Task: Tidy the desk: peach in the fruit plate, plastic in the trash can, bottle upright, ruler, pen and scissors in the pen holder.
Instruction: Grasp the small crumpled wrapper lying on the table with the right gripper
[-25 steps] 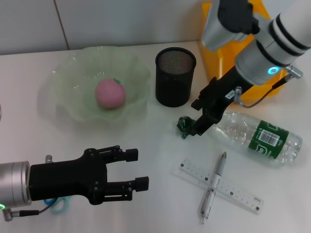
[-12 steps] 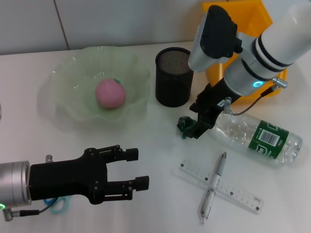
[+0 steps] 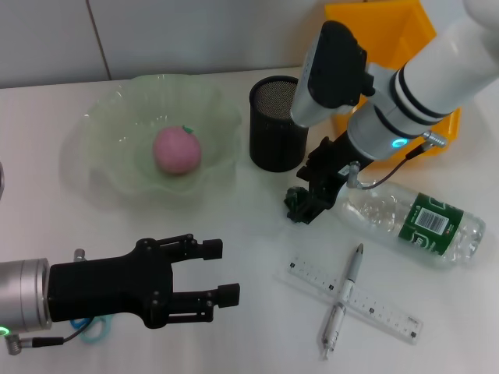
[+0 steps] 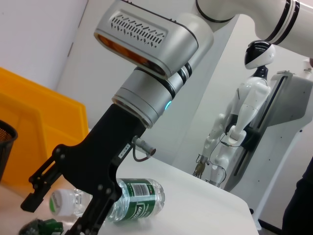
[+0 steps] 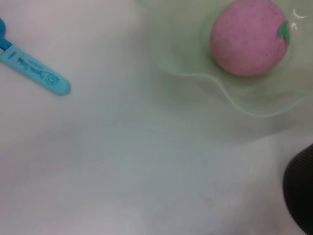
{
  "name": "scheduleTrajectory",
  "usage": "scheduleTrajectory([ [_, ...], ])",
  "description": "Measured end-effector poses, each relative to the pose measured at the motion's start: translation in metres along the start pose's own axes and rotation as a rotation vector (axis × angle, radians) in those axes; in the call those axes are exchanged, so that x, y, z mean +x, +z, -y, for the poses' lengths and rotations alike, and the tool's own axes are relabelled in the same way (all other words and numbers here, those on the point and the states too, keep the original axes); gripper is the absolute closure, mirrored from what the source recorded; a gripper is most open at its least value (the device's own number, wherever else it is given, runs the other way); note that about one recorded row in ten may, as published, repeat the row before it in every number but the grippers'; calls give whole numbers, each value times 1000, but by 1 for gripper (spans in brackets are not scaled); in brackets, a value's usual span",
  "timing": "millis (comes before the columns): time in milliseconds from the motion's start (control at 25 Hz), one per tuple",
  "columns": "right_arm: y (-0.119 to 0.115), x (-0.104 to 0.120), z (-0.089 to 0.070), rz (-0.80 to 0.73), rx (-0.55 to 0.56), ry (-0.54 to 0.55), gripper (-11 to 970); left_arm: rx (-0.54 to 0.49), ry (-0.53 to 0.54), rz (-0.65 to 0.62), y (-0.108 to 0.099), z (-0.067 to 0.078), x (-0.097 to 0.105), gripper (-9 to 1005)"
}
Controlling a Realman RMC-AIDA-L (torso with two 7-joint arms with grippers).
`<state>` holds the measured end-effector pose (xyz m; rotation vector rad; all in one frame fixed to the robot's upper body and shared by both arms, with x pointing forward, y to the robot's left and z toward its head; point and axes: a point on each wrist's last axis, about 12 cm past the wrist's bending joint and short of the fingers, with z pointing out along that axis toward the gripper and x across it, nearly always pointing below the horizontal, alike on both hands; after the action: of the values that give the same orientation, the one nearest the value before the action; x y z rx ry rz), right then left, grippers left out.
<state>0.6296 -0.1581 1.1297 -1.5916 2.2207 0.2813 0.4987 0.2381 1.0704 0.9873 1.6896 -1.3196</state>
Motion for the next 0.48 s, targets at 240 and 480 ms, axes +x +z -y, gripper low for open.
scheduleTrajectory([
  [240, 7, -3, -4, 1, 0, -20, 201, -2, -2, -3, -1, -1, 0, 194],
  [480, 10, -2, -3, -1, 4, -17, 203, -9, -3, -13, -2, -2, 0, 195],
])
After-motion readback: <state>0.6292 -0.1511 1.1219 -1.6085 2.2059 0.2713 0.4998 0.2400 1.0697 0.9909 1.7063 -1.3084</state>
